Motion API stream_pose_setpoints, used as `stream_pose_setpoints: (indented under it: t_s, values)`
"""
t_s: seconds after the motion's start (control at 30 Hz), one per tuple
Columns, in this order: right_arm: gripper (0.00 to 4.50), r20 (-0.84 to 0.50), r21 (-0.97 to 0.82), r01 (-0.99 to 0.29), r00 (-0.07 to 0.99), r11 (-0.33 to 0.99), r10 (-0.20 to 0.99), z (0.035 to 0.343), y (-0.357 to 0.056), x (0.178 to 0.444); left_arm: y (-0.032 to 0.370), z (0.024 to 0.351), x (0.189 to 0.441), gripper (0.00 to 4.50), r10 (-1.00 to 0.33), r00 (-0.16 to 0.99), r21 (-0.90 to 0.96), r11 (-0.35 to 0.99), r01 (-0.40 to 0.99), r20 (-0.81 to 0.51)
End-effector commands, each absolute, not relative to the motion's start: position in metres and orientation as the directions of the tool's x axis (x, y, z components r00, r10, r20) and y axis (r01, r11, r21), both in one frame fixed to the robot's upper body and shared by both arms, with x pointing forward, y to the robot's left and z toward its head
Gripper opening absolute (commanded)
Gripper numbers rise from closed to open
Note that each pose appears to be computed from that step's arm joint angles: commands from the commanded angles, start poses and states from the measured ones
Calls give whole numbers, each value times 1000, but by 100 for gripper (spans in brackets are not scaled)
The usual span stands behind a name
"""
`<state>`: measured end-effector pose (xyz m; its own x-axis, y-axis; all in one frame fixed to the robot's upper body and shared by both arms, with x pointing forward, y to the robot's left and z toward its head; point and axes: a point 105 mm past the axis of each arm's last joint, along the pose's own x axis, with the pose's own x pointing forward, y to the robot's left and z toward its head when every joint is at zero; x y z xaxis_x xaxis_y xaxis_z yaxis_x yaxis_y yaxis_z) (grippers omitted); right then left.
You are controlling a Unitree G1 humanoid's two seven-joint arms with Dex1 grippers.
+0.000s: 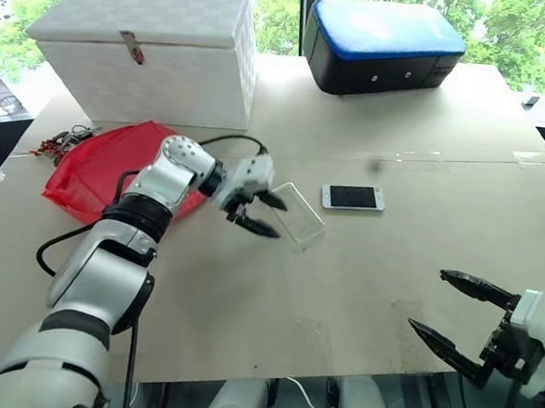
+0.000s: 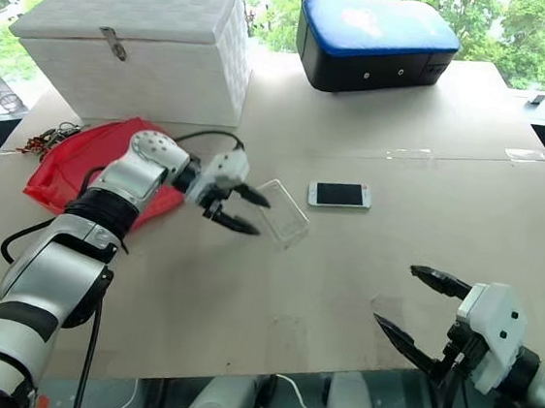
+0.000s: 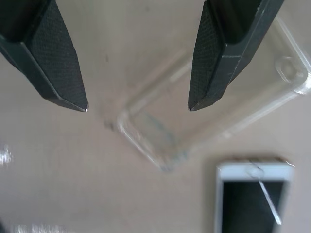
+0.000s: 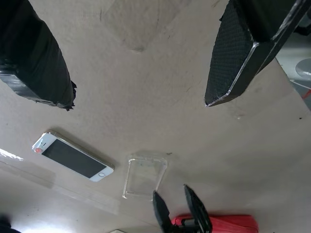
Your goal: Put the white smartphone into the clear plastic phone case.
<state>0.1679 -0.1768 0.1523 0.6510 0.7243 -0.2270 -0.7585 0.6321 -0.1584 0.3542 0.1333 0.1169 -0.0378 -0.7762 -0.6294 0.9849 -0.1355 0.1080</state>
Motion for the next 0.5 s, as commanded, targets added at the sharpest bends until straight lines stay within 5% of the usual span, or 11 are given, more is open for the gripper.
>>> stream_pose_setpoints:
  t_s: [0.03, 0.17, 0.4, 0.5]
  values:
    - [450, -193, -226, -761, 647, 608, 738, 168, -174, 163, 133, 116, 360, 327, -699, -42, 197, -258, 946, -714]
    - [450, -181, -241, -740, 670, 628, 720, 170, -176, 166, 118, 108, 372, 327, -691, 39, 271, -231, 935, -722]
    - [450, -175, -235, -724, 687, 648, 705, 166, -170, 164, 113, 104, 372, 28, -729, 30, 241, -187, 952, -684]
    - [450, -173, -238, -723, 689, 649, 704, 165, -167, 169, 112, 107, 372, 4, -755, 26, 203, -143, 969, -655]
